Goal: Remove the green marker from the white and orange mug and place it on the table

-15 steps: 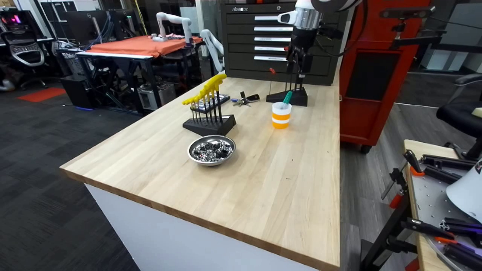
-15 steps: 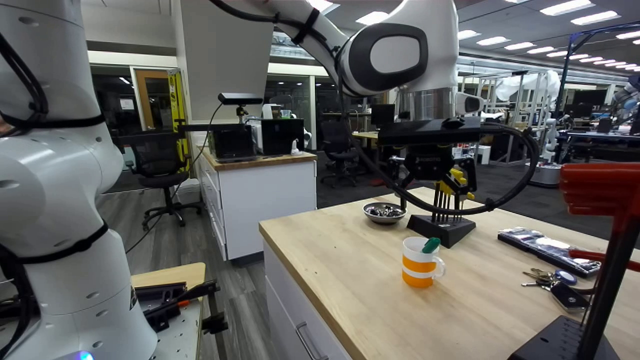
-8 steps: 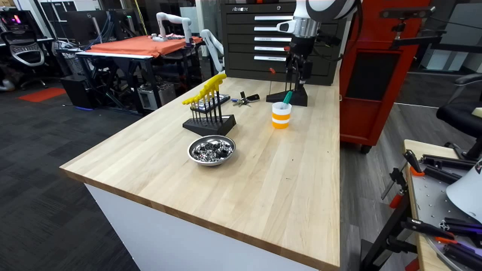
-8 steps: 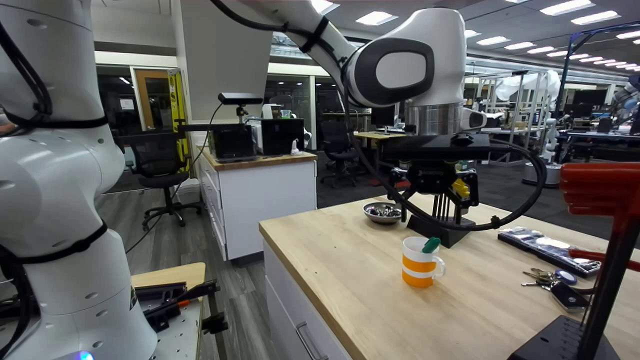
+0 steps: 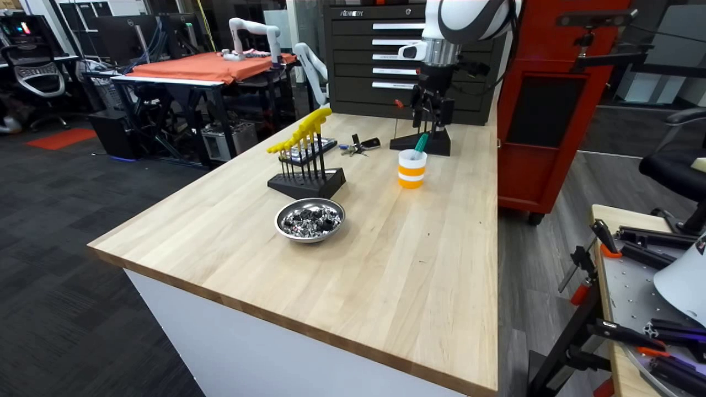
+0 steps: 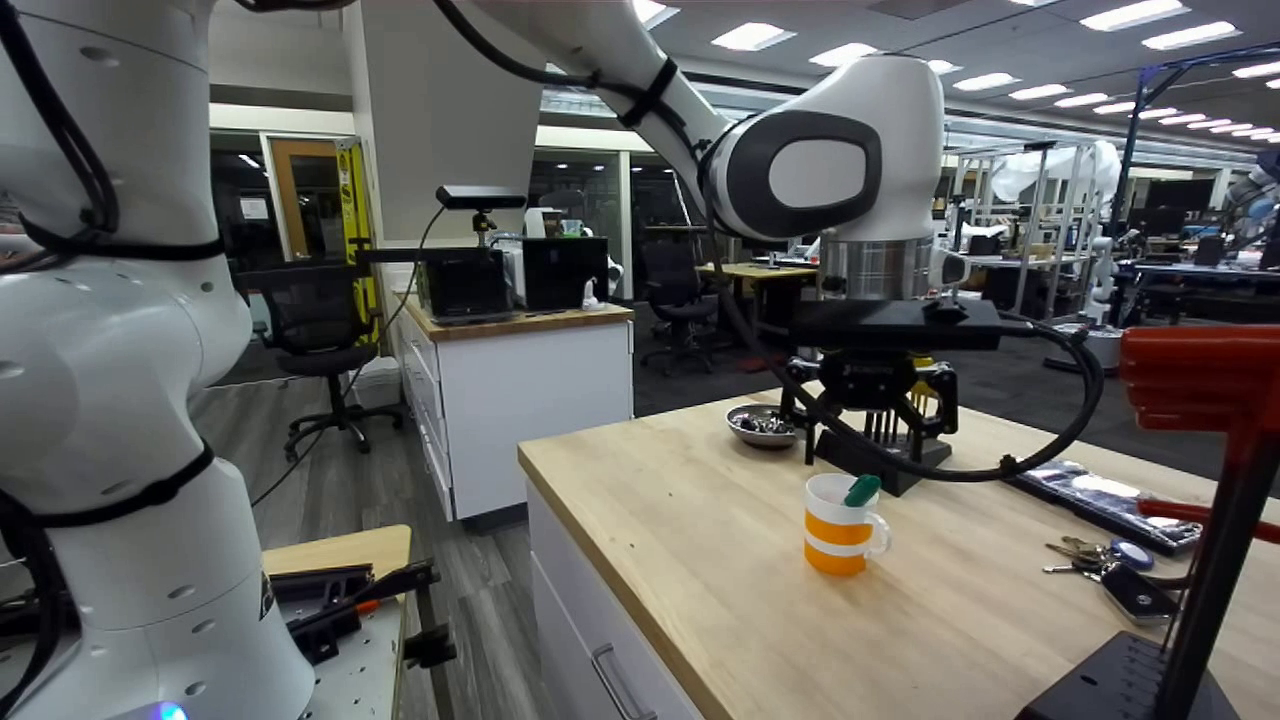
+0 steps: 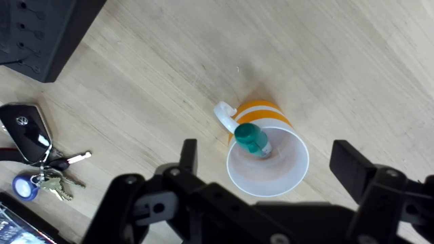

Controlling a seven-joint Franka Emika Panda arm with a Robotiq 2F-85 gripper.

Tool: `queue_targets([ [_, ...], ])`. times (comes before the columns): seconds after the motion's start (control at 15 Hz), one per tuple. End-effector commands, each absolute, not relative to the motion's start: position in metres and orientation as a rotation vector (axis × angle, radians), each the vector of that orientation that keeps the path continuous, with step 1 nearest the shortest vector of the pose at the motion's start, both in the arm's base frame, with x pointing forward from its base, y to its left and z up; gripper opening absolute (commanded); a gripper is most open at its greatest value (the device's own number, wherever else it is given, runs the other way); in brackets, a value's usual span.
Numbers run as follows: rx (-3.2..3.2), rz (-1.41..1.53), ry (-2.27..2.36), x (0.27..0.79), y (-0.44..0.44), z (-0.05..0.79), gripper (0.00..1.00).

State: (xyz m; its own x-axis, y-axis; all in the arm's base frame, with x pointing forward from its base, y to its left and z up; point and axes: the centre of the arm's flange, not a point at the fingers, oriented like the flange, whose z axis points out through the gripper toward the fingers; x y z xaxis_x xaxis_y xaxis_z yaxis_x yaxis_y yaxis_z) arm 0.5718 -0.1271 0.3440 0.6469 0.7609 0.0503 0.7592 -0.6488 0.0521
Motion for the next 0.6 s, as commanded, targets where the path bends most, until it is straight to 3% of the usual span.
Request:
queue_targets([
  [0.0, 2.786, 0.119, 1.397, 0.583, -0.134, 0.339, 1.0],
  [0.53, 2.709, 0.081, 1.557, 0.586, -0.138, 0.326, 1.0],
])
